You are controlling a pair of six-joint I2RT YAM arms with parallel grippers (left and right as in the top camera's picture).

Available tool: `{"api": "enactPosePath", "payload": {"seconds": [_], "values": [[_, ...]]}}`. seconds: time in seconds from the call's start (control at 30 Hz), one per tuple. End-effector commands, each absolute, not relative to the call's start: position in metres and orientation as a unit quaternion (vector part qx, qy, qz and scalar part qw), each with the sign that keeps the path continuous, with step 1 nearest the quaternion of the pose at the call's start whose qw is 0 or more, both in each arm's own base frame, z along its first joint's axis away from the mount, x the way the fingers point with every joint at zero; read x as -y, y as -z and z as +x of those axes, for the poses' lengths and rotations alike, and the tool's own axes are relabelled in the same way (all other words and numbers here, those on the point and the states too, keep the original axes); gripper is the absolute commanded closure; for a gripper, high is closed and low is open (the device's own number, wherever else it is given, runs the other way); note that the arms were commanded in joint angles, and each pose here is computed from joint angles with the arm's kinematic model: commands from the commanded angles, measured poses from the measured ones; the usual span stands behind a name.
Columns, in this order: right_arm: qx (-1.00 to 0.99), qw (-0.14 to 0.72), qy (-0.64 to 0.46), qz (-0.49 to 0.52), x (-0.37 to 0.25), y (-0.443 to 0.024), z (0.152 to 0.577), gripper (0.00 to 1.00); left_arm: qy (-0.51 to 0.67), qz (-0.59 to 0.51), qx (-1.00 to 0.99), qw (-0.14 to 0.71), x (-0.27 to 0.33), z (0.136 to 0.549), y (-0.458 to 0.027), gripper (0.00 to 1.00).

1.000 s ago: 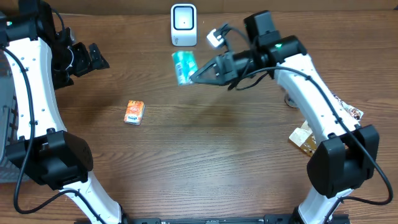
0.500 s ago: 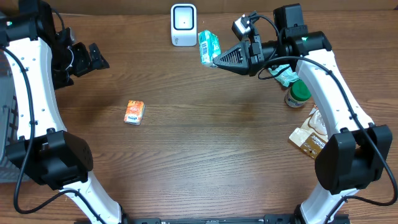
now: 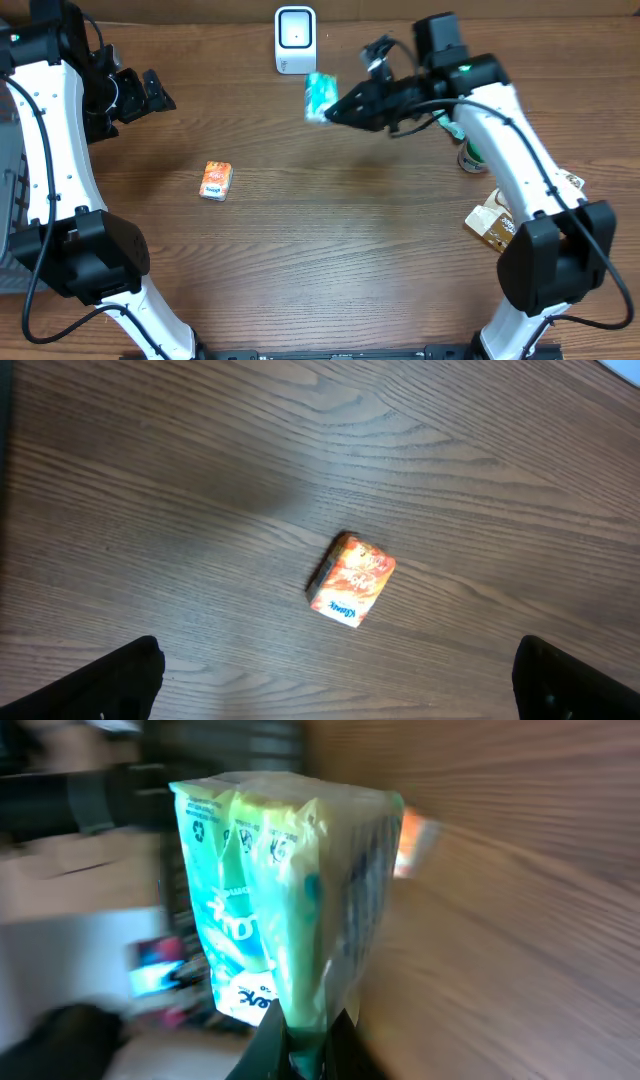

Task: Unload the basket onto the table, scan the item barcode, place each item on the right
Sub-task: 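Hold the teal pack in front of the scanner with the right gripper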

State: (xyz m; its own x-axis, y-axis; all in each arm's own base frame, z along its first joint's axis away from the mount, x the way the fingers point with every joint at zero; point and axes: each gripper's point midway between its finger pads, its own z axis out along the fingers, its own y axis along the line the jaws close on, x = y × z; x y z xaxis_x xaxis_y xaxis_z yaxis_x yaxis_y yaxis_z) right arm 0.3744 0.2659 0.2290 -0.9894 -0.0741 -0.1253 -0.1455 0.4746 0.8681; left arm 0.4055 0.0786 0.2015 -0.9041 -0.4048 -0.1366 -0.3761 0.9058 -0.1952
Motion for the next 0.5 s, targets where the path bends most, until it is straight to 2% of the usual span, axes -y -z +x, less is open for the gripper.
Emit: {"api": "enactPosePath", "payload": {"seconds": [0.0, 0.3, 0.47], "values": [[-0.927, 0.121, -0.354, -0.025, -0.253, -0.216, 0.403, 0.96, 0.08, -0.204, -0.97, 0.101, -0.081, 0.406, -0.21, 0.0], [-0.927, 0.36, -0.106, 0.011, -0.212, -0.301, 0.469, 0.96, 0.08, -0.204, -0.97, 0.101, -0.081, 0.406, -0.21, 0.0], [-0.873, 0.487, 0.004, -0.013, -0.219, -0.323, 0.516, 0.96, 0.08, -0.204, -0.97, 0.101, -0.081, 0.406, -0.21, 0.0]]}}
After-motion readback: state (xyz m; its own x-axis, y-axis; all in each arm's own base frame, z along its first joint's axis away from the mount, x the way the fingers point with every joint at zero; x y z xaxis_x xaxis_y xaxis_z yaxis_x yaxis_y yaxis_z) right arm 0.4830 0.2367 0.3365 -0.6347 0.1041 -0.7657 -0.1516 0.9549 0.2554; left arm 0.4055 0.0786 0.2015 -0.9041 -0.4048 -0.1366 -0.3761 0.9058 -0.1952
